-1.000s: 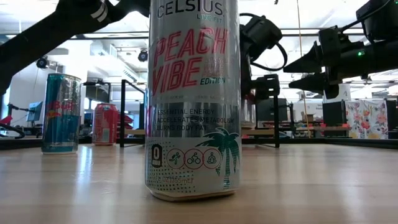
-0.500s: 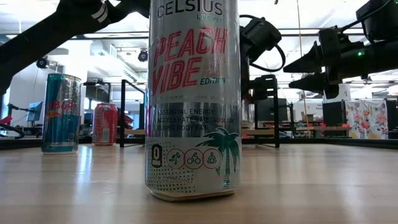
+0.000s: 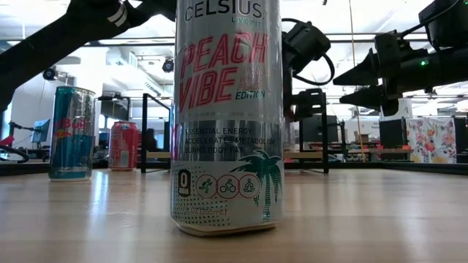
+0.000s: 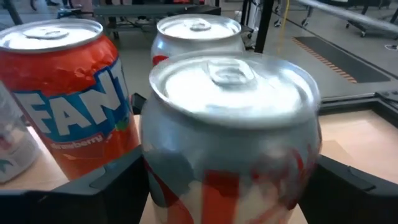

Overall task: Place canned beverage on shelf
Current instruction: Put the red and silver soda can on the shelf aligned with the other red and silver soda can

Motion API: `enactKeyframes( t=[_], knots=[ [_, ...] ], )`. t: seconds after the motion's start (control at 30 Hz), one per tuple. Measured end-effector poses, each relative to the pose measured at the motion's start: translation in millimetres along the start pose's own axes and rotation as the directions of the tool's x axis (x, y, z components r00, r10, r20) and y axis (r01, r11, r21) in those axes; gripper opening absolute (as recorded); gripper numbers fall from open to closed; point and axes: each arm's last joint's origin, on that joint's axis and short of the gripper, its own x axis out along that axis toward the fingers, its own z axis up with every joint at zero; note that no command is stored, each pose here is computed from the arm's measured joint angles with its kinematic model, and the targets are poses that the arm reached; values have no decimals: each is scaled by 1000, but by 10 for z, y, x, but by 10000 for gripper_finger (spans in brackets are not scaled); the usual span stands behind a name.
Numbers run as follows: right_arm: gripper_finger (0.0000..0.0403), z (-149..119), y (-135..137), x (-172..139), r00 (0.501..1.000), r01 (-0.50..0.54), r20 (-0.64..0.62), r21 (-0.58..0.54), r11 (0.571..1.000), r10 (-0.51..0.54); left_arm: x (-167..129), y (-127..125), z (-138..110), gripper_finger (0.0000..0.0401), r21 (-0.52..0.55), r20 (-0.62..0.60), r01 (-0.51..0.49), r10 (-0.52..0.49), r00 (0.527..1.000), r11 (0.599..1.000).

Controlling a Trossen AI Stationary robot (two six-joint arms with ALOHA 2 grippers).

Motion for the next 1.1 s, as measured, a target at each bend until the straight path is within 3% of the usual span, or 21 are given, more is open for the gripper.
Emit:
enactKeyframes(
  t=[0.37,1.1],
  knots=[
    [327,0,0,0,1000,0,0,0,1000,0,-66,-19,10,395,-2,5,8,-8,1000,1000],
    [327,0,0,0,1000,0,0,0,1000,0,-229,-18,-56,398,67,44,-38,35,998,997]
  ],
)
